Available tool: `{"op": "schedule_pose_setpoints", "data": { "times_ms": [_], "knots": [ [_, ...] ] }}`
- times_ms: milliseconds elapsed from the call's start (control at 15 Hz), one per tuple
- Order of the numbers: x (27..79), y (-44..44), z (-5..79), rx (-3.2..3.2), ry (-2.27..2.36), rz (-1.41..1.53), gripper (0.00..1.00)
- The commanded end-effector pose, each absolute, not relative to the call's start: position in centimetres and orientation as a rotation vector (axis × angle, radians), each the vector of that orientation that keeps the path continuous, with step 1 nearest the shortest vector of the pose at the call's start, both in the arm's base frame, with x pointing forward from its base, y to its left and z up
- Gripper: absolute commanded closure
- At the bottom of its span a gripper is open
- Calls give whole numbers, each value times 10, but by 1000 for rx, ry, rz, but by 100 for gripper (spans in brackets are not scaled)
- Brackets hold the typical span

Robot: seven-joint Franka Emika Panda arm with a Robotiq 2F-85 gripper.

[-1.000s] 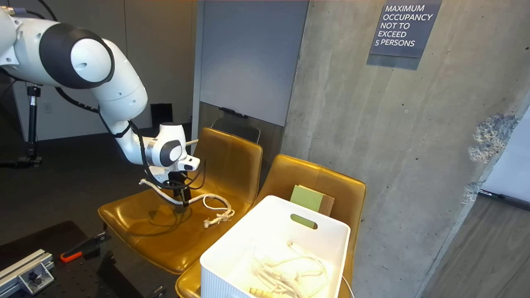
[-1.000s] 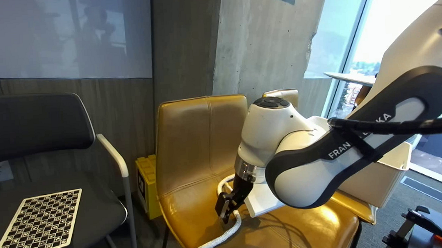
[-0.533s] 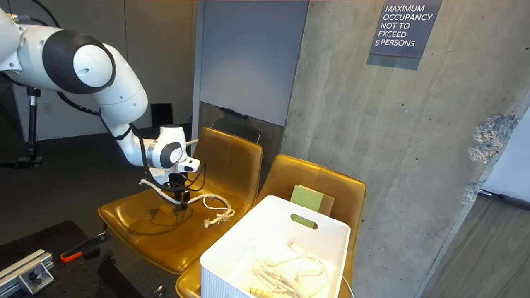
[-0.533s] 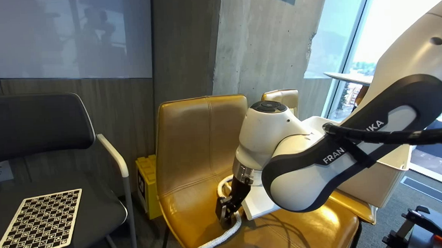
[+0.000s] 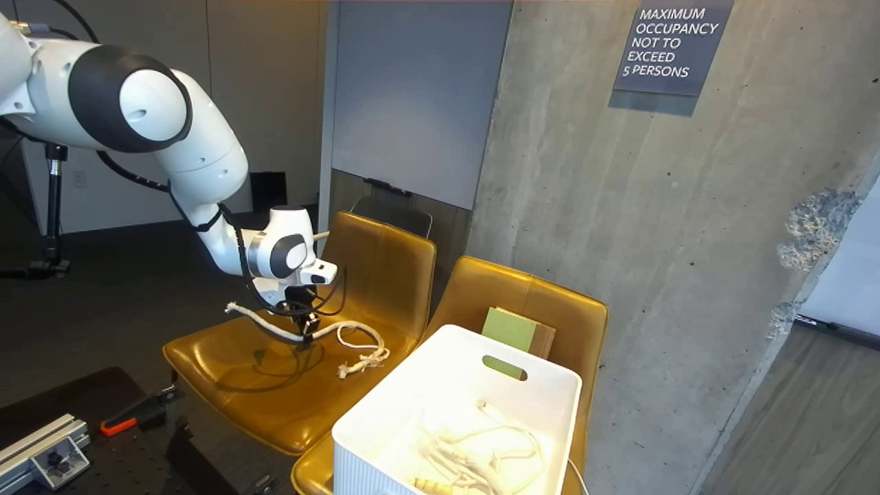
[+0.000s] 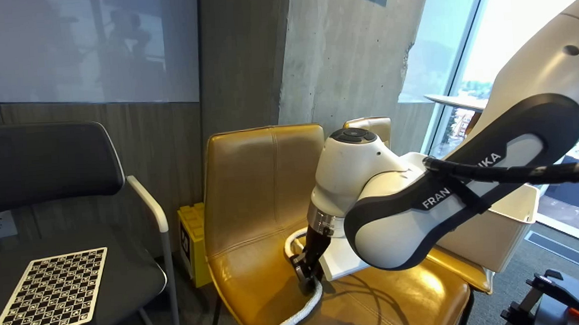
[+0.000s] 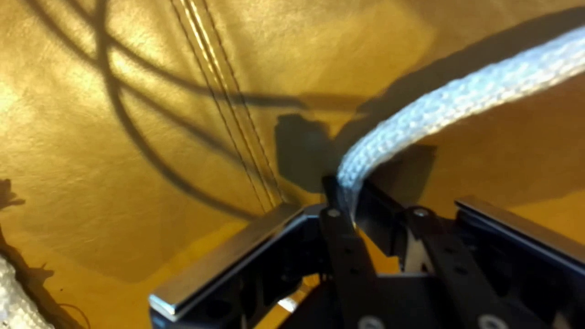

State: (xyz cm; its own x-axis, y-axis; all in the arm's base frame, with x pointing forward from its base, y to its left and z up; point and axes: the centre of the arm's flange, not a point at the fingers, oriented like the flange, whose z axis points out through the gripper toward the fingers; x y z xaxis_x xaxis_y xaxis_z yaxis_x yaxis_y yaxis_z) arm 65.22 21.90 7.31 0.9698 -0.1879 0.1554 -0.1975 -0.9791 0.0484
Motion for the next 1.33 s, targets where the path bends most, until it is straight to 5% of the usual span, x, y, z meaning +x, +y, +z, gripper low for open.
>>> {"op": "schedule_pose_setpoints", "data": {
  "times_ms": [0,600,1267],
  "knots": [
    [650,216,109,3057,-289,241,97],
    [687,170,308,3008,-257,604,97],
    [670,-35,501,2892,-512,765,97]
  ]
}}
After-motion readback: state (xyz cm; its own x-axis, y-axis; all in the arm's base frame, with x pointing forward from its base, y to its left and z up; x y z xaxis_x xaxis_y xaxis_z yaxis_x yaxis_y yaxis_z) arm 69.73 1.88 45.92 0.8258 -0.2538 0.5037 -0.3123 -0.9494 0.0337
